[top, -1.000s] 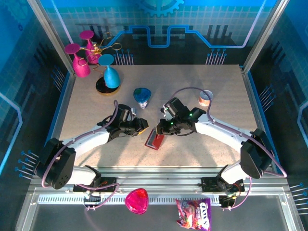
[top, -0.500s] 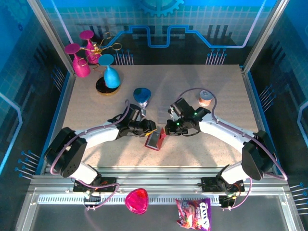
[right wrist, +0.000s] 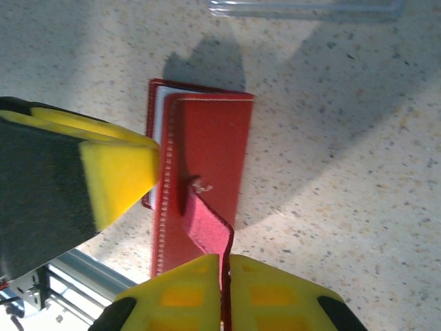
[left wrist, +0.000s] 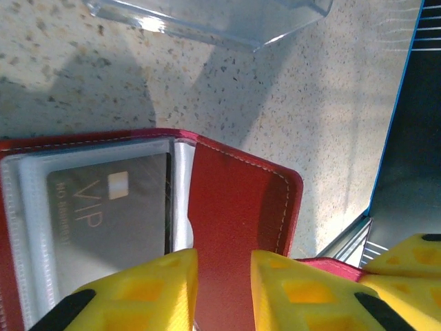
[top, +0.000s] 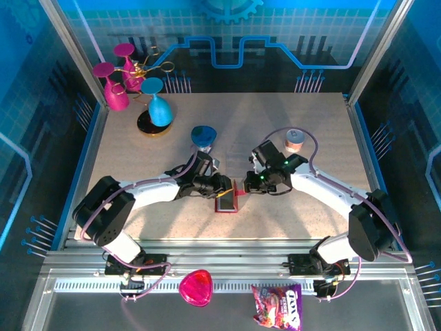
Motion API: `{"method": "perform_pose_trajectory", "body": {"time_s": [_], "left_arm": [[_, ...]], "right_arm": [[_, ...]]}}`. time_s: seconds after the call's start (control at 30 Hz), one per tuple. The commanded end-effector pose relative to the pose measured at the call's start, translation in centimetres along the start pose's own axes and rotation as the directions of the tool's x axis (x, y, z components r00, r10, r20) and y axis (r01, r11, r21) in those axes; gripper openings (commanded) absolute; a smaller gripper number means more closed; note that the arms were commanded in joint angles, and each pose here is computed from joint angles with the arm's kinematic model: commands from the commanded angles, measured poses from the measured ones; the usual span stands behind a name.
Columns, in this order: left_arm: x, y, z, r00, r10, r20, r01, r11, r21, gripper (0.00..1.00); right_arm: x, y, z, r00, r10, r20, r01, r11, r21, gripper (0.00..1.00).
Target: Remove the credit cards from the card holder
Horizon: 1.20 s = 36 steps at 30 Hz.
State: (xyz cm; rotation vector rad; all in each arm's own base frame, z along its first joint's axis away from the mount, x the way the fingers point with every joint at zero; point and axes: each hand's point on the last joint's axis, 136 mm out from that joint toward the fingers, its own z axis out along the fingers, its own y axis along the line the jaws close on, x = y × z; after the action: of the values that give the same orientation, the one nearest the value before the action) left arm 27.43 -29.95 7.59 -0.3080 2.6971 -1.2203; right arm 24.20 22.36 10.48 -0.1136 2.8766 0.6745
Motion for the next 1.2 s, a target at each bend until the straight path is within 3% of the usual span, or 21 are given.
{"method": "perform_pose_trajectory", "body": {"time_s": [0.0, 0.4, 0.63, 0.7, 0.9, 1.17], "left_arm": [[0.3, -2.3, 0.8, 0.999, 0.029, -0.033, -0.027, 0.998, 0.058, 0.24], [1.6, -1.8, 4.4, 0.994, -0.025, -0.105, 0.034, 0.996, 0.085, 0.23], [2.0, -0.8, 5.9, 0.987, -0.092, -0.133, 0.107, 0.987, 0.118, 0.21], [2.1, -0.7, 6.0, 0.986, -0.095, -0.136, 0.111, 0.987, 0.116, 0.2], [2.1, -0.2, 5.9, 0.986, -0.099, -0.131, 0.111, 0.99, 0.09, 0.19], [2.2, 0.2, 6.1, 0.985, -0.108, -0.135, 0.119, 0.99, 0.075, 0.18]], "right_arm": [[0.3, -2.0, -0.1, 1.0, 0.007, 0.0, -0.007, 0.998, 0.058, 0.08], [1.3, -7.0, 0.0, 0.999, 0.04, -0.003, -0.038, 0.973, 0.228, 0.13], [1.2, -6.5, -1.4, 0.999, 0.036, 0.01, -0.037, 0.974, 0.225, 0.35], [0.9, -6.0, -2.3, 0.999, 0.032, 0.029, -0.038, 0.976, 0.215, 0.37], [-0.1, -2.2, -4.5, 0.997, 0.022, 0.077, -0.028, 0.997, 0.078, 0.39], [0.6, 2.0, -1.4, 0.999, 0.051, -0.012, -0.052, 0.988, -0.143, 0.23]]}}
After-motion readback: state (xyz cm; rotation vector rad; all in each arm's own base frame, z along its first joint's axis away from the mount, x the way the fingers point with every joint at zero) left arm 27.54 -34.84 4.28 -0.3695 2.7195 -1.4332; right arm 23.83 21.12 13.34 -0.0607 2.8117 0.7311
